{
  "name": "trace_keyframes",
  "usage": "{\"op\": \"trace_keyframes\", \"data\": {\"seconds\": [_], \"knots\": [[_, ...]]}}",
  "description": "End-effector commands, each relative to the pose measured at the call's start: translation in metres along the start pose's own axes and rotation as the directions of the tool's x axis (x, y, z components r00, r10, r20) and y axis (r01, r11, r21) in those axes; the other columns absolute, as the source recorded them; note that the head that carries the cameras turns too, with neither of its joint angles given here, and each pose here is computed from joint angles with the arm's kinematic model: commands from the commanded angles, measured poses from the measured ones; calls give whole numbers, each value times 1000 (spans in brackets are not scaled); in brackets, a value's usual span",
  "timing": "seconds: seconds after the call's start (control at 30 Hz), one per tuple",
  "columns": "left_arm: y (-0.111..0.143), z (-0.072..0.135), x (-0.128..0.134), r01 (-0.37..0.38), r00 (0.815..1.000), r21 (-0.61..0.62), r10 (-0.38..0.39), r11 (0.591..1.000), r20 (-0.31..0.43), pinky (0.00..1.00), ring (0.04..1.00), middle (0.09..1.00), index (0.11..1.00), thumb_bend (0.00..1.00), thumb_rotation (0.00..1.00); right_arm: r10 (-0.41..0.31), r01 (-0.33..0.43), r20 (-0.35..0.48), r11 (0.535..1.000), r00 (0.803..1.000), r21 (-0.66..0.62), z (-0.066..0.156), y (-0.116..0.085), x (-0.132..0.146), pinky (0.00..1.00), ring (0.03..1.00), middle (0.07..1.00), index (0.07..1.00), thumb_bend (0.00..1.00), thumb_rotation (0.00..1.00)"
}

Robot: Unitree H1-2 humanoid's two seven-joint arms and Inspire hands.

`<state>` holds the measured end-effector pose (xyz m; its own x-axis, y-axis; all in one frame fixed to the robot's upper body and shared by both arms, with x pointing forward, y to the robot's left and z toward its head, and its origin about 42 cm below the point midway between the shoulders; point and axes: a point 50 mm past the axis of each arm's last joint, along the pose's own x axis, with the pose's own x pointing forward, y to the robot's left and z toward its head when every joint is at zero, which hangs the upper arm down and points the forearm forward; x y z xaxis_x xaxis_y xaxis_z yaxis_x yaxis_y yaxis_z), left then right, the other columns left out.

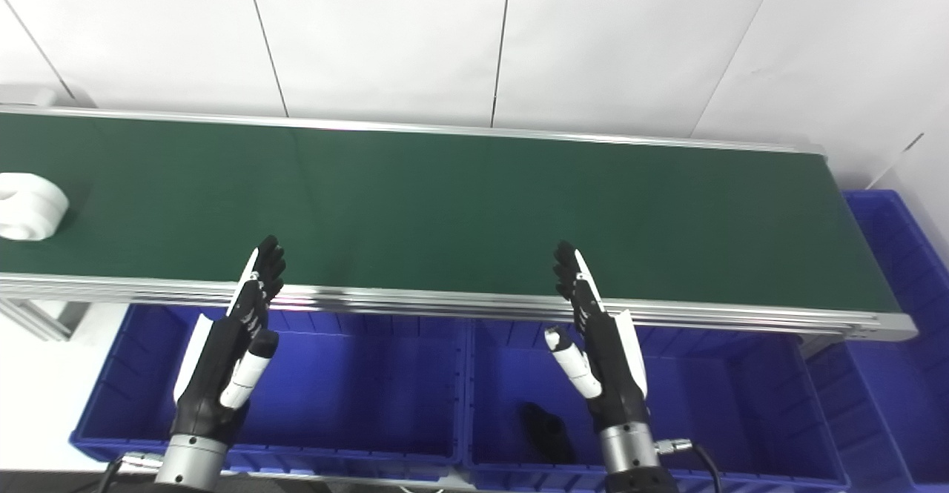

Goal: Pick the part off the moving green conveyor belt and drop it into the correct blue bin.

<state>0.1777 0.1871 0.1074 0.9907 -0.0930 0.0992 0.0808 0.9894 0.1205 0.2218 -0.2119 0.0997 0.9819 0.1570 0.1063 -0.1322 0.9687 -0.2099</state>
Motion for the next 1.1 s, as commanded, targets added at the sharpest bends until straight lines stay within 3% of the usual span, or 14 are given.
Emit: {"op": "trace_keyframes", "data": {"seconds": [0.0, 0.4, 0.77, 1.07], "knots": [[2, 13, 4, 2, 998, 10, -3, 1000, 63, 1000, 1000, 1000, 1000, 810, 938, -2, 2, 53, 1000, 999, 6, 12, -1, 5, 926, 952, 962, 974, 855, 956], [0, 9, 1, 0, 998, 9, -1, 1000, 64, 1000, 1000, 1000, 1000, 815, 928, -29, 28, 12, 998, 1000, 48, 10, 4, -6, 953, 965, 974, 981, 861, 981], [-8, 5, 2, -17, 998, -7, 17, 1000, 68, 1000, 1000, 1000, 1000, 814, 928, -97, 123, -115, 962, 989, 244, 5, -4, -37, 985, 973, 983, 987, 875, 982], [-13, -3, 1, -22, 998, 24, 20, 999, 66, 1000, 1000, 1000, 1000, 801, 956, -93, 124, -137, 963, 986, 239, -7, -6, -46, 966, 957, 972, 980, 902, 948]]}}
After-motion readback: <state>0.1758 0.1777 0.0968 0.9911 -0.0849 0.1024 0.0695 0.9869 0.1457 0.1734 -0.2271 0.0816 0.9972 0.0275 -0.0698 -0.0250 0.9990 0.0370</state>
